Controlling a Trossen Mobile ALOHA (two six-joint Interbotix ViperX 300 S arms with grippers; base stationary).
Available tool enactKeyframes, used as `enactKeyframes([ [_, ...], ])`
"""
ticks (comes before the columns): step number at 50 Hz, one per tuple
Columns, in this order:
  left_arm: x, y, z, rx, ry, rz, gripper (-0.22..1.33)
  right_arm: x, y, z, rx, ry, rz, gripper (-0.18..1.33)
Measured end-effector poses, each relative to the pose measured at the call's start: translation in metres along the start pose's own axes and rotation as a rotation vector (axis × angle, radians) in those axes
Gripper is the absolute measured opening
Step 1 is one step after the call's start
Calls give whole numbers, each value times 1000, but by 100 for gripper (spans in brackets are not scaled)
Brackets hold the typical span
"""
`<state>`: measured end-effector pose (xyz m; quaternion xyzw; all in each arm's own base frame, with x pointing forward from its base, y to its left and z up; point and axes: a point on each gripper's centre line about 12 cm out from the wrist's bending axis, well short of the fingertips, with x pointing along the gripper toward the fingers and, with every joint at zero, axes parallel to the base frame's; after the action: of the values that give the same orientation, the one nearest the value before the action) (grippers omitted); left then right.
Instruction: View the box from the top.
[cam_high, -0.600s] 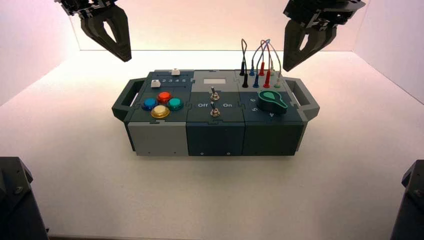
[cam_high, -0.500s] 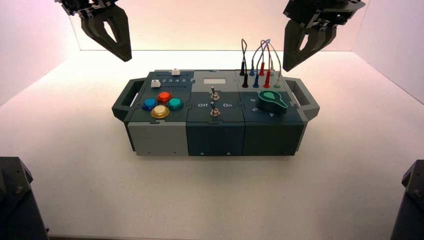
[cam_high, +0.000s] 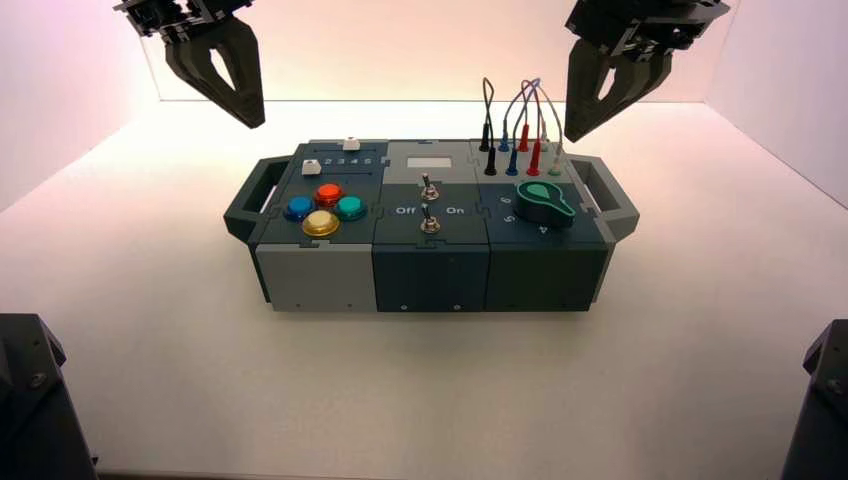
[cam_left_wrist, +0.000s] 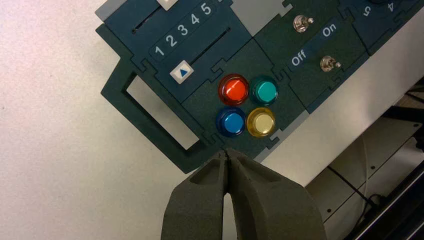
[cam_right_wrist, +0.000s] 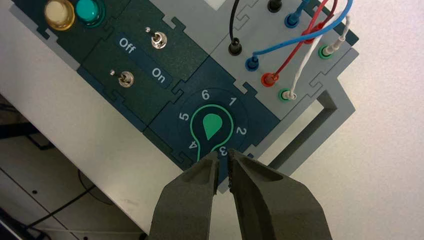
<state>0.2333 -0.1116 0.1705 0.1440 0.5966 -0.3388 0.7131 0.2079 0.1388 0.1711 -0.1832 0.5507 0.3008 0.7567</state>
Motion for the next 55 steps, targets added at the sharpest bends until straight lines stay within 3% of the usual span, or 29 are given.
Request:
enactKeyframes([
  [11, -13, -3, 8, 14, 21, -27, -16, -13, 2, 2, -6, 35, 15, 20],
  [24, -60, -12, 36, 57, 59, -84, -16, -69, 3, 33, -37, 69, 19, 14],
  [37, -114, -23, 53, 58, 12, -76, -17, -127, 6, 59, -60, 59, 16, 14],
  [45, -153, -33, 61, 69, -45, -55, -17, -158, 2, 67, -79, 68, -27, 17],
  [55, -169, -37, 66, 74, -77, -43, -16, -177, 2, 73, -84, 31, -43, 20],
])
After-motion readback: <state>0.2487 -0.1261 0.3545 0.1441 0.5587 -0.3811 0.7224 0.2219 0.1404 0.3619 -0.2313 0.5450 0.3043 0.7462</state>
